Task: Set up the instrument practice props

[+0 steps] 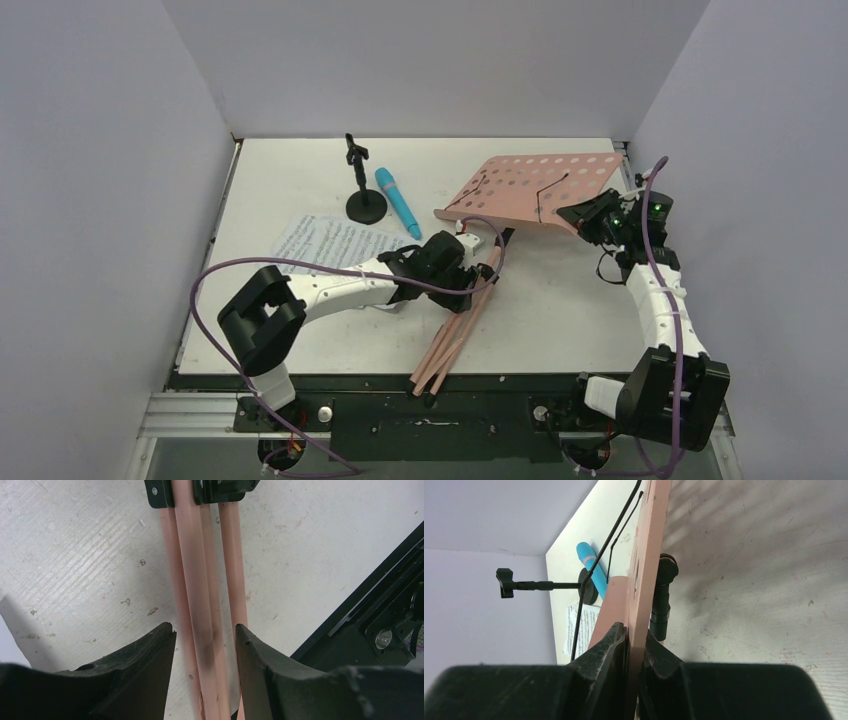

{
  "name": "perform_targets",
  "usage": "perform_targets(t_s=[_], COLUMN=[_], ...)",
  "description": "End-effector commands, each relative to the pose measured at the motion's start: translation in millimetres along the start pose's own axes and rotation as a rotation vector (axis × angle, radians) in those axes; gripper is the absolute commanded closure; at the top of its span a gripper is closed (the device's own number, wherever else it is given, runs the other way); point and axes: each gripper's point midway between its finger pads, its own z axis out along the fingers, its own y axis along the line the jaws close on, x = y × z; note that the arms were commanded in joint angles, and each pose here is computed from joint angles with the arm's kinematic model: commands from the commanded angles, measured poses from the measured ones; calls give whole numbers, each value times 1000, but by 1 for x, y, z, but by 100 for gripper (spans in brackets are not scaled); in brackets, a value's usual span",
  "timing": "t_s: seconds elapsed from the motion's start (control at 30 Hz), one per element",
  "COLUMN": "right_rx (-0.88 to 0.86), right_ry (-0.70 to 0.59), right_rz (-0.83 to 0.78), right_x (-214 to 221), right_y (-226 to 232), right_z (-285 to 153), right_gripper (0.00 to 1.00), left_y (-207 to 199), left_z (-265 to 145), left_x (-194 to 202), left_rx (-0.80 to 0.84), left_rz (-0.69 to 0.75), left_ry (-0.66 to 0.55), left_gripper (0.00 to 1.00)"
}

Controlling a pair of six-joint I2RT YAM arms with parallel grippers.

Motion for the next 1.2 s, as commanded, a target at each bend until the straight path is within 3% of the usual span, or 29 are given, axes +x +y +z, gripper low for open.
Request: perform_targets(t_s=[0.0,0.5,0.8,1.17], right_rx=[-140,-163,-184,-348], right_ry=[-114,-121,-139,-253], right_rz=[-203,-223,-237,-288], right_x=[-32,-36,-43,-70], right_y=[56,71,86,170], right_z=[-20,-26,-32,-79], right_gripper=[95,95,95,95], left_y=[-6,-7,-11,-9], left_z=[1,9,5,-9], left_x=[-10,-10,-17,-38], left_rx=[26,33,50,59], left_rz=[-6,1,5,-9], left_ry=[-37,-28,-46,-127], left_gripper=[54,61,100,100])
